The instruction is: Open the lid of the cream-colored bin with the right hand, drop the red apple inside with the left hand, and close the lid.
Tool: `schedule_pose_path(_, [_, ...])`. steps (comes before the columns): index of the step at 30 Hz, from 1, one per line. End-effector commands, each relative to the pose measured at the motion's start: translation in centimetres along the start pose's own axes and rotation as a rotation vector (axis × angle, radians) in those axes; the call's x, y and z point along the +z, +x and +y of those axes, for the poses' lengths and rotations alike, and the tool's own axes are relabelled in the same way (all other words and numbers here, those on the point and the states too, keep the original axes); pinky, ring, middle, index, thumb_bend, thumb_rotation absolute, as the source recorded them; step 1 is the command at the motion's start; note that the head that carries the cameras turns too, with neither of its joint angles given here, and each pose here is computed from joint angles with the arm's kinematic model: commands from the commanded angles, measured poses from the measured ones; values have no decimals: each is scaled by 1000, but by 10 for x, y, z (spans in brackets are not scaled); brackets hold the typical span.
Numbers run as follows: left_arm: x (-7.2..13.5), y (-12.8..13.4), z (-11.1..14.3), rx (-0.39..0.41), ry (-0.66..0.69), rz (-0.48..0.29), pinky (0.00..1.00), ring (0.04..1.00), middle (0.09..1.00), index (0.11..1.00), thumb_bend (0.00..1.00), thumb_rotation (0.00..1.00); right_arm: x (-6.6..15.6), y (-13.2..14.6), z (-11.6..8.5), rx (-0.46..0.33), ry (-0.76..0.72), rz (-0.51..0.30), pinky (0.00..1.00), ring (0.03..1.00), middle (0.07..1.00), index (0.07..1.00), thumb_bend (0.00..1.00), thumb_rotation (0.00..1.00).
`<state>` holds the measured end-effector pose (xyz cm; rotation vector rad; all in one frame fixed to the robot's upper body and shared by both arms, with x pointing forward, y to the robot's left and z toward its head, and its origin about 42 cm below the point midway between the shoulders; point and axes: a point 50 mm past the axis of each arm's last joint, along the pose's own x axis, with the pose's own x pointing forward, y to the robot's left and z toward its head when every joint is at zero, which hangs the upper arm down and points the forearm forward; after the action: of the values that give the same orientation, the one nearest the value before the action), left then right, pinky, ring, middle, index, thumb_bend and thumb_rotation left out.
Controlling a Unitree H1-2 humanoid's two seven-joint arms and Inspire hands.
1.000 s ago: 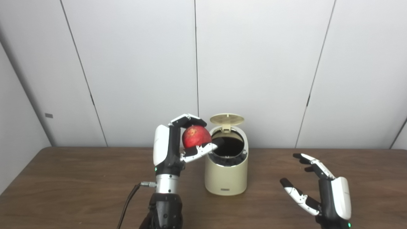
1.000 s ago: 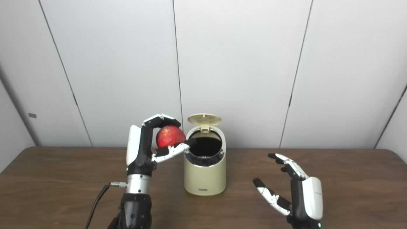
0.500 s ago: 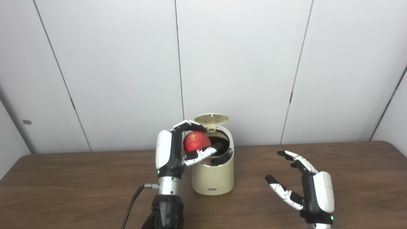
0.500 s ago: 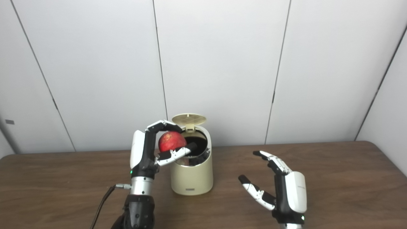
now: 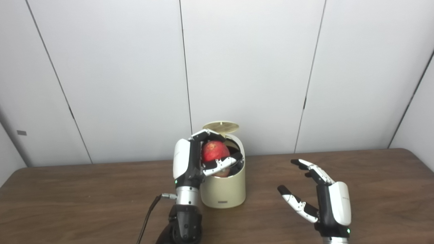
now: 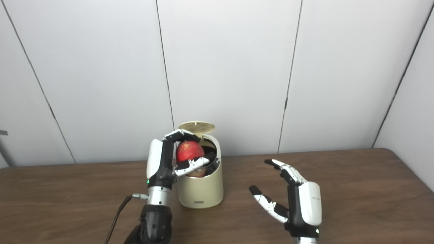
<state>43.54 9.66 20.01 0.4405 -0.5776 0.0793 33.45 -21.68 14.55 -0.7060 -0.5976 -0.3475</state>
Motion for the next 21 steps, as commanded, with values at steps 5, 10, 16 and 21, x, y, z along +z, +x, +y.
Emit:
schedule_pose_path(5, [6,21,1,10,23,-77,699,660,500,463,523,0,18,-46,41,57,84,107,573,676,706,695,466,677])
schedule_pose_path(10, [1,22,-2,-4,34,-59,608,655,511,463,520,0,22,-47,43,54,93,111,571,675,705,695,476,681])
schedule_pose_path(16, [-4,21,-8,-8,28,-66,540,611,516,461,521,0,27,-48,43,53,97,104,568,674,706,698,463,673])
schedule_pose_path(21, [-6,20,-9,-28,38,-82,603,635,545,479,522,33,28,-48,42,53,96,108,570,674,707,699,462,671])
